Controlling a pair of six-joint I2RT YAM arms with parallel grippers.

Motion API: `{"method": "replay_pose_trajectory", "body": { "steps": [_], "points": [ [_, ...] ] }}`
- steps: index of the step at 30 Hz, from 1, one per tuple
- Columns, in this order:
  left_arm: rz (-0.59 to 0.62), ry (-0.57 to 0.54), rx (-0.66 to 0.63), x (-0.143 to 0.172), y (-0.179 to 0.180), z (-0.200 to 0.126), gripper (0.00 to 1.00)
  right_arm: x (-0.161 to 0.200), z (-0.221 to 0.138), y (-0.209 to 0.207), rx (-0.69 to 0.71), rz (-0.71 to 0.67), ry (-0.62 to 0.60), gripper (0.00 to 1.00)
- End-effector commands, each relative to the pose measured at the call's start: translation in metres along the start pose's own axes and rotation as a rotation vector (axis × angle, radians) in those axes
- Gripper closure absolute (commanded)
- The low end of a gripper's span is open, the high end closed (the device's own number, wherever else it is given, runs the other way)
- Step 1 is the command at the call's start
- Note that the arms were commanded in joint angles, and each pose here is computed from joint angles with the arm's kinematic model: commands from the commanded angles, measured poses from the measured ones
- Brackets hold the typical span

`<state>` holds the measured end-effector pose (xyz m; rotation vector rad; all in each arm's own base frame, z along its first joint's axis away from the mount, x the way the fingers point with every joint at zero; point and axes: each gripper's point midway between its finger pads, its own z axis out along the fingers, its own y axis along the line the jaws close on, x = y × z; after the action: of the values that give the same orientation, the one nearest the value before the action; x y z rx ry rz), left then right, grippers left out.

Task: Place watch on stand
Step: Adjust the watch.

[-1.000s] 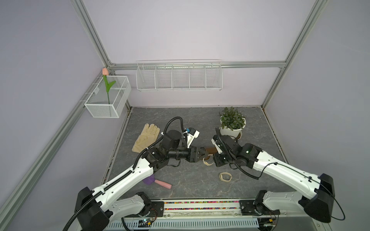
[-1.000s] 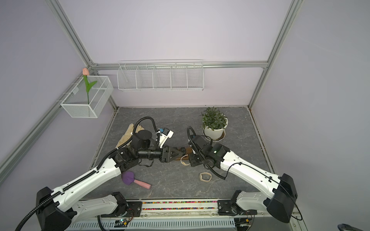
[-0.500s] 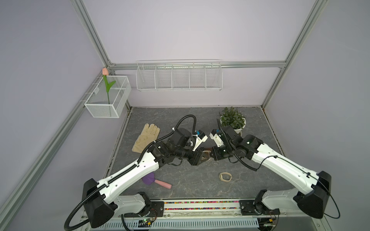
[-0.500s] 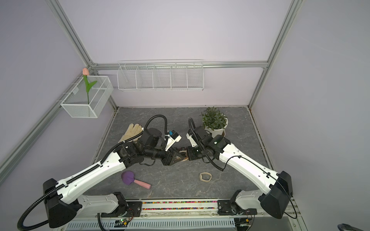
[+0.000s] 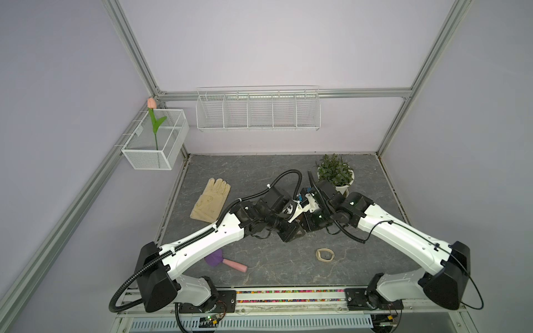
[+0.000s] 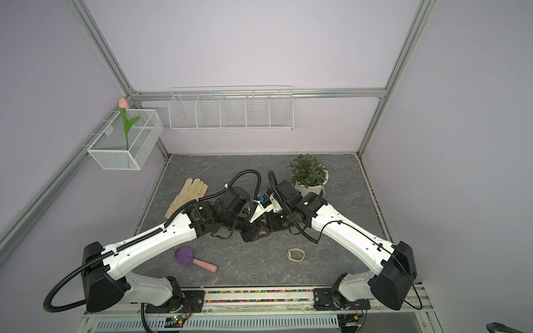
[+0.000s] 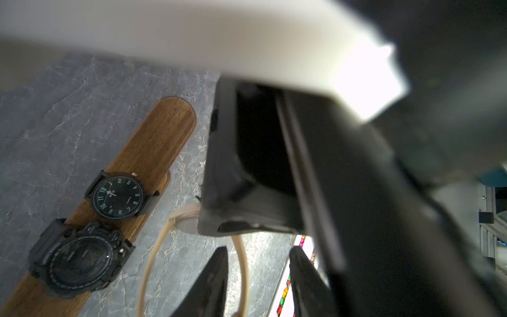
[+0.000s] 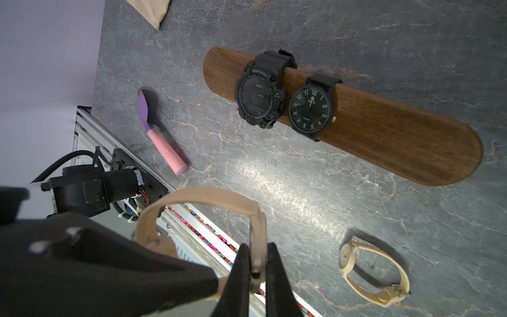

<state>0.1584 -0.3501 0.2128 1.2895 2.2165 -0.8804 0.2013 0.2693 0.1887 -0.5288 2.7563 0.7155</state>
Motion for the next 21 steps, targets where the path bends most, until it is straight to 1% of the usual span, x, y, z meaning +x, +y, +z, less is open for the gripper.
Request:
{"method": "replay_pose_trajectory", "body": {
  "steps": [1, 6, 8, 10, 12, 13, 21],
  "points": [
    [0.028, 0.055, -0.047, 0.009, 0.005, 0.002, 0.62, -0.006, -0.006, 0.007, -0.035, -0.010, -0.011, 0.93],
    [0.028, 0.063, -0.112, 0.011, 0.015, 0.002, 0.62, -0.005, -0.006, 0.006, -0.044, -0.004, -0.010, 0.93],
    [0.034, 0.059, -0.120, 0.010, 0.015, 0.001, 0.63, -0.005, -0.006, 0.006, -0.048, -0.003, -0.007, 0.93],
    [0.036, 0.065, -0.108, 0.010, 0.012, 0.003, 0.66, -0.005, -0.006, 0.005, -0.047, 0.000, -0.008, 0.93],
    [0.039, 0.085, -0.103, 0.013, 0.010, 0.006, 0.72, -0.005, -0.006, 0.004, -0.045, 0.001, -0.010, 0.93],
    [0.040, 0.093, -0.101, 0.014, 0.009, 0.007, 0.73, -0.006, -0.006, 0.003, -0.043, 0.004, -0.010, 0.93],
    [0.034, 0.116, -0.094, 0.022, 0.006, 0.012, 0.69, -0.008, -0.007, -0.003, -0.055, 0.031, -0.027, 0.93]
  ]
}}
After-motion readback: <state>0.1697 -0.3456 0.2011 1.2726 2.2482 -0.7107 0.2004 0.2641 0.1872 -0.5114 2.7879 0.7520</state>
